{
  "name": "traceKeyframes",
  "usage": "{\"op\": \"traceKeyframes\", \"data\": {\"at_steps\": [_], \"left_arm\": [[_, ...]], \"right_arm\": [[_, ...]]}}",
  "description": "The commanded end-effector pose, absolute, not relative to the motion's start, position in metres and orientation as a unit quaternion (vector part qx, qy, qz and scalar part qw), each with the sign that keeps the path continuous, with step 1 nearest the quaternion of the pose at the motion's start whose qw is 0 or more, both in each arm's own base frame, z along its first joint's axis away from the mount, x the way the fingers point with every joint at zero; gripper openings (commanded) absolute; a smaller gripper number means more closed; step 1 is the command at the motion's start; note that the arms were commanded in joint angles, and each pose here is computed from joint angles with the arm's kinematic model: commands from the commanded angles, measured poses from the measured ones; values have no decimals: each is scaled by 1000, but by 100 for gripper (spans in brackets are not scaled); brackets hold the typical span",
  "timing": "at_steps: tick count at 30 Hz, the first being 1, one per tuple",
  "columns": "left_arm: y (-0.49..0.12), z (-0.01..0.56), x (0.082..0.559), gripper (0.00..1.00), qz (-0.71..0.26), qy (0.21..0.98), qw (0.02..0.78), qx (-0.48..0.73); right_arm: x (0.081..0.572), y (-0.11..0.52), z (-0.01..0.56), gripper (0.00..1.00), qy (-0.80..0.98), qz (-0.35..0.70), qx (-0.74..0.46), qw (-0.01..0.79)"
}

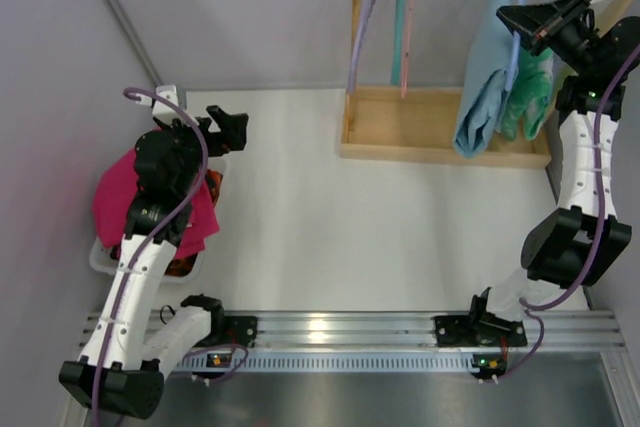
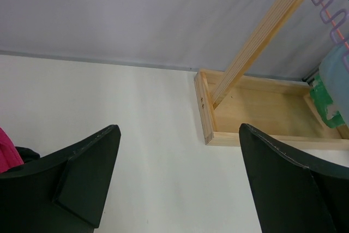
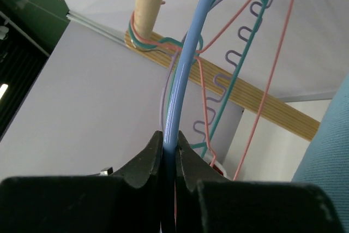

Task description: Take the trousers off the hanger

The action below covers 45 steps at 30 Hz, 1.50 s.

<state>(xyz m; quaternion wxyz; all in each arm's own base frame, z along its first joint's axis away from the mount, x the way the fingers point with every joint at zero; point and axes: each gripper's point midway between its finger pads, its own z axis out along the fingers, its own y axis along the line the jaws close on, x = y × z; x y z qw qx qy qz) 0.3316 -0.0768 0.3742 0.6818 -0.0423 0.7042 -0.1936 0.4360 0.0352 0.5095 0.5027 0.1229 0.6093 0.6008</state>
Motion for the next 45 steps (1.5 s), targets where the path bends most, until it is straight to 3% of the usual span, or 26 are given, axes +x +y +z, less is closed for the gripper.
{"op": "traceKeyframes", "data": {"at_steps": [1, 13, 22, 26, 37, 45], "left_arm": [[-78, 409, 331, 96, -193, 670, 716, -20], [-97, 414, 340, 96, -168, 641, 744, 81], [-180, 393, 318, 97, -158, 585, 746, 276], [-248, 384, 282, 98, -213, 547, 732, 346], [-398, 403, 205, 98, -403, 500, 676, 361], [-460, 407, 208, 99, -463, 517, 647, 317]], "right_arm": [[348, 69, 627, 0, 496, 575, -72, 647], [305, 93, 610, 0, 498, 598, -82, 623], [278, 99, 576, 0, 518, 598, -39, 610], [273, 96, 556, 0, 538, 580, 2, 611], [263, 92, 522, 0, 563, 563, 76, 600], [255, 92, 504, 0, 581, 547, 94, 596]]}}
